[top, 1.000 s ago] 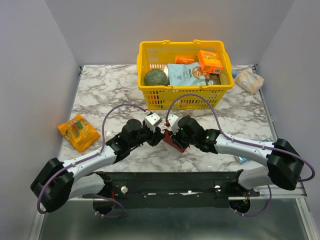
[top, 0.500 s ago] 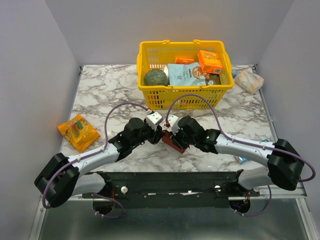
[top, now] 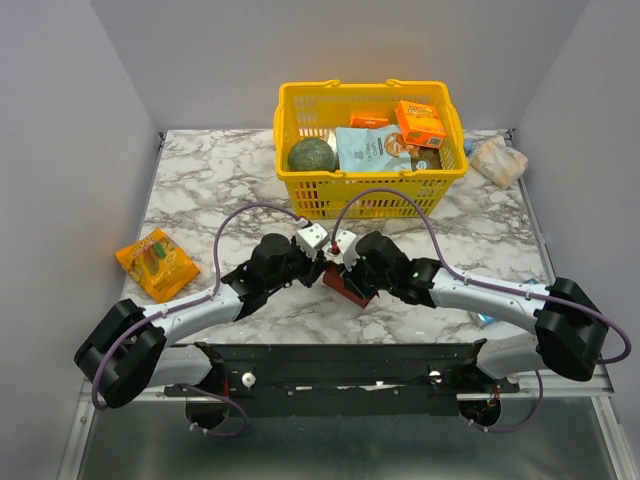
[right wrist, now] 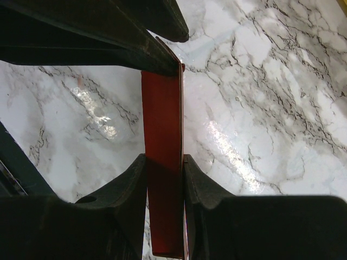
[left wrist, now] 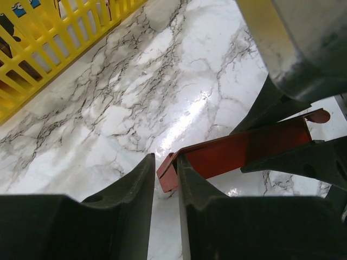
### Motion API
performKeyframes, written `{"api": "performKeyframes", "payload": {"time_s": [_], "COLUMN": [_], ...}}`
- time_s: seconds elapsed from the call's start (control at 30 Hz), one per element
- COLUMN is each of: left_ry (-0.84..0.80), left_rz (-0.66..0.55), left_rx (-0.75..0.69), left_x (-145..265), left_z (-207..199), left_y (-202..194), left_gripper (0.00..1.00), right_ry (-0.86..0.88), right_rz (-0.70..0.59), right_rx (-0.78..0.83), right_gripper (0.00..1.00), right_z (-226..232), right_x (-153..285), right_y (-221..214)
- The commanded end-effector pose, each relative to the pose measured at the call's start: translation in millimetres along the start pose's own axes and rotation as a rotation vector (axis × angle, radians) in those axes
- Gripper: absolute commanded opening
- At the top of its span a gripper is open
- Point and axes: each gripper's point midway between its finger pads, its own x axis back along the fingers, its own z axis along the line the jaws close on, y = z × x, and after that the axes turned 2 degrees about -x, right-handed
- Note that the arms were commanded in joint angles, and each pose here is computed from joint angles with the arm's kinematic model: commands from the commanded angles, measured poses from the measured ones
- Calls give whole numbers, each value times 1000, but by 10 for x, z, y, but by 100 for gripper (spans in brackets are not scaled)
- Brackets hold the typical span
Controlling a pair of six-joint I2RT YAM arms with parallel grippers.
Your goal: Fold the paper box
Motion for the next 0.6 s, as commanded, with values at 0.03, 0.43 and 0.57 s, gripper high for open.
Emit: {"api": "performKeyframes", "payload": {"time_s": [0.03,0.43,0.57], "left_ry": [-21,-42,-72], "left_rz": [-53,-50,-46], "left_rx": [-17,-12,2], "left_x": [-29,-72,-80], "left_z": [-17,-48,-106], "left_y": [192,194,189], "left_gripper": [29,15,2], "right_ry": [36,40,33], "right_rz": [23,32,36], "right_rx": [-3,-3,-3], "right_gripper": [22,22,22], "right_z": [77,85,72], "right_x": [30,13,6], "right_y": [-34,-38,-39]}}
